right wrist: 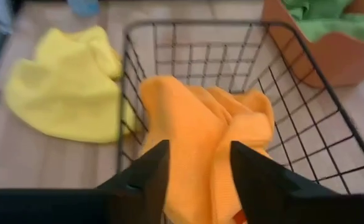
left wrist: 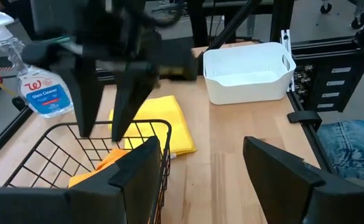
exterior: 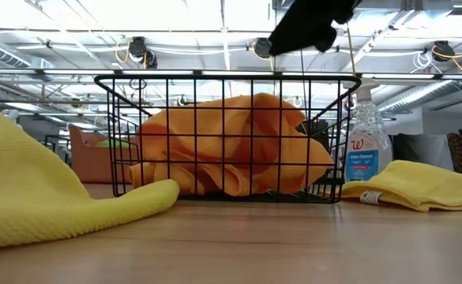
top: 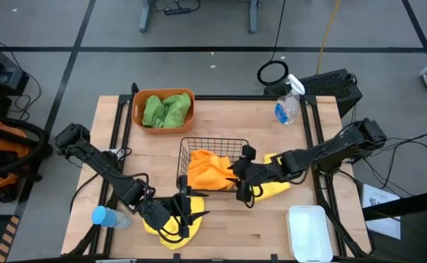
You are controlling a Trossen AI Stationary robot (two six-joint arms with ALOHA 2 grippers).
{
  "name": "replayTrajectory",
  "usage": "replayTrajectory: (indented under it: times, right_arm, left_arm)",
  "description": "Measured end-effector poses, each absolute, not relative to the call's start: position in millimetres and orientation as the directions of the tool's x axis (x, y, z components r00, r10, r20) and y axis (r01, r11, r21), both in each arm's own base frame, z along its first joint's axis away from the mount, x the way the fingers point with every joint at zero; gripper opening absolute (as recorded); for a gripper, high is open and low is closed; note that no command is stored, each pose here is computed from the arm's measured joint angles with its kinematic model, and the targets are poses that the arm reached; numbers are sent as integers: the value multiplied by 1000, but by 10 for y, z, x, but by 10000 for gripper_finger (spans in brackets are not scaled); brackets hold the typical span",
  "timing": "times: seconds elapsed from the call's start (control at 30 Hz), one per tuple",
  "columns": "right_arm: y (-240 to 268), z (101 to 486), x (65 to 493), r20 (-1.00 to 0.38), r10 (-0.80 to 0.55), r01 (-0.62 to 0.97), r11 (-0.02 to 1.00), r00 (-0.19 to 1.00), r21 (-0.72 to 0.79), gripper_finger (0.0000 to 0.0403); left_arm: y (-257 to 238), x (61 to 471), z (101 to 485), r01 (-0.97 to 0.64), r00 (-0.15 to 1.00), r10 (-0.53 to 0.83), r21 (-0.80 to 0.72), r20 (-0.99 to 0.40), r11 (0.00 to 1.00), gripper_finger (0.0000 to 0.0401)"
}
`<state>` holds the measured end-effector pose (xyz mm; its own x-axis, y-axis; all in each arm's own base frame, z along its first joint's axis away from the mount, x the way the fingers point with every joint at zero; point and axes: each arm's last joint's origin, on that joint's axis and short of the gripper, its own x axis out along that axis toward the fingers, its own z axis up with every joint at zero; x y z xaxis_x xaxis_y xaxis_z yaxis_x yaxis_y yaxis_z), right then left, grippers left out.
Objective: Sort microfiber towel by color & place in baskets
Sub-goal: Put the orange microfiber cloth into the black wire basket
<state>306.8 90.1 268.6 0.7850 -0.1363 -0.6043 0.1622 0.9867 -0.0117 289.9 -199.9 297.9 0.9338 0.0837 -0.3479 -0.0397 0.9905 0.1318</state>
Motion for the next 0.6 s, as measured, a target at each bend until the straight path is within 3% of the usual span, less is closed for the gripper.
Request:
replayTrajectory:
  times: [0.2,0.3,0.6]
  right_arm:
    - [759,2438,3236,-660,-186,211,977,728,-42,60]
    - [638,2317,3326,-698,-148,210,978,700,3,13]
    - [390,1867,3517,-793,-149,265,964,590,16,2]
  left_arm:
    - [-1996,2901,2979,-41,934,85,132,-348,990,235]
    - [-1996,2901,2978,-41,934,85,132,-348,990,235]
    - [-1995,2901,2977,-41,933,85,133,-349,990,235]
